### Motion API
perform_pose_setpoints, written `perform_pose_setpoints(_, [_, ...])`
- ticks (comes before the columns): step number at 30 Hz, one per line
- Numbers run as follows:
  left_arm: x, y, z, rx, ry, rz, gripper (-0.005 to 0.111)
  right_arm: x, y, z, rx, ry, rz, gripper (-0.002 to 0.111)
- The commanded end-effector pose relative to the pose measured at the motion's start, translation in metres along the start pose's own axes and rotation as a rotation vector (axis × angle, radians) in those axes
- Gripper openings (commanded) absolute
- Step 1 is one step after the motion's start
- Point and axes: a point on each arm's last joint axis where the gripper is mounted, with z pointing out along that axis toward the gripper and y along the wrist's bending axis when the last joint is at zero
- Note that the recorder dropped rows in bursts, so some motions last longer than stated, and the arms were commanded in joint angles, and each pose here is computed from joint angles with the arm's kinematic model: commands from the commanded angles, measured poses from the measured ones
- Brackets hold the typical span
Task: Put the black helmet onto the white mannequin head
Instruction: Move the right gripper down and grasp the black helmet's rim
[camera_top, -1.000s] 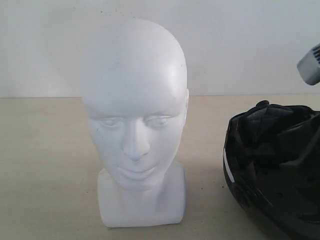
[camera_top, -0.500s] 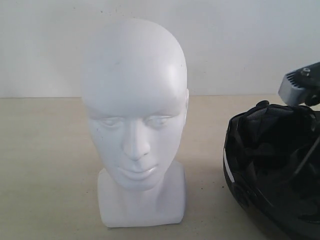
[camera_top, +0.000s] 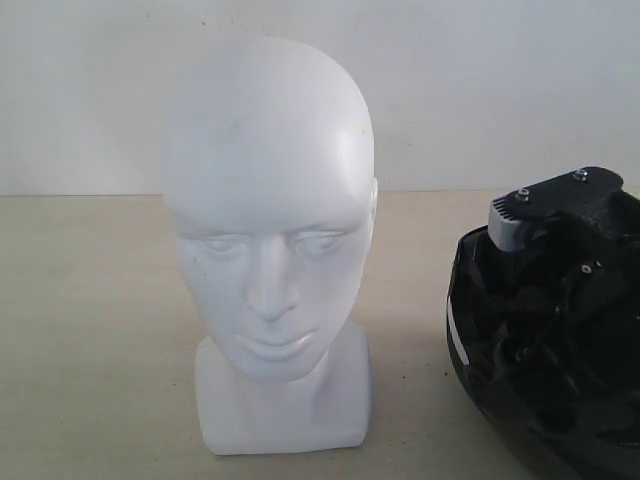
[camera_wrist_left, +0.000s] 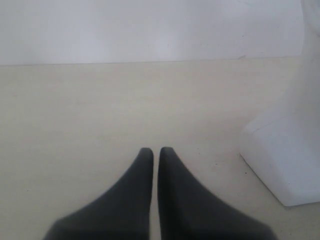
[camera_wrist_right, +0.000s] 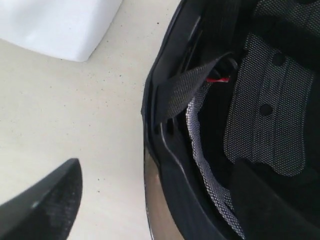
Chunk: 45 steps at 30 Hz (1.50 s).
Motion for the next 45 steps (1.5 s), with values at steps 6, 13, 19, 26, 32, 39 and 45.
perform_pose_setpoints(6, [0.001,0.0,0.0,0.002,-0.004,-0.005,0.004,-0.007,0.002,0.005,-0.014,-0.036,0.007,0.077])
perform_pose_setpoints(13, [0.001,0.0,0.0,0.002,-0.004,-0.005,0.004,-0.009,0.002,0.016,-0.017,-0.002,0.01,0.077])
perform_pose_setpoints(19, [0.001,0.0,0.0,0.002,-0.004,-0.005,0.004,-0.013,0.004,0.041,-0.032,0.061,0.021,0.077])
perform_pose_setpoints(26, [0.001,0.0,0.0,0.002,-0.004,-0.005,0.004,-0.02,0.005,0.066,-0.033,0.061,0.028,0.077])
perform_pose_setpoints(32, [0.001,0.0,0.0,0.002,-0.004,-0.005,0.004,-0.02,0.005,0.086,-0.025,0.107,0.034,0.077])
perform_pose_setpoints(39, [0.001,0.0,0.0,0.002,-0.004,-0.005,0.004,-0.023,-0.001,0.089,0.035,0.079,0.039,0.077])
perform_pose_setpoints(45, [0.001,0.0,0.0,0.002,-0.004,-0.005,0.004,-0.021,-0.005,0.089,0.082,0.1,0.068,0.073])
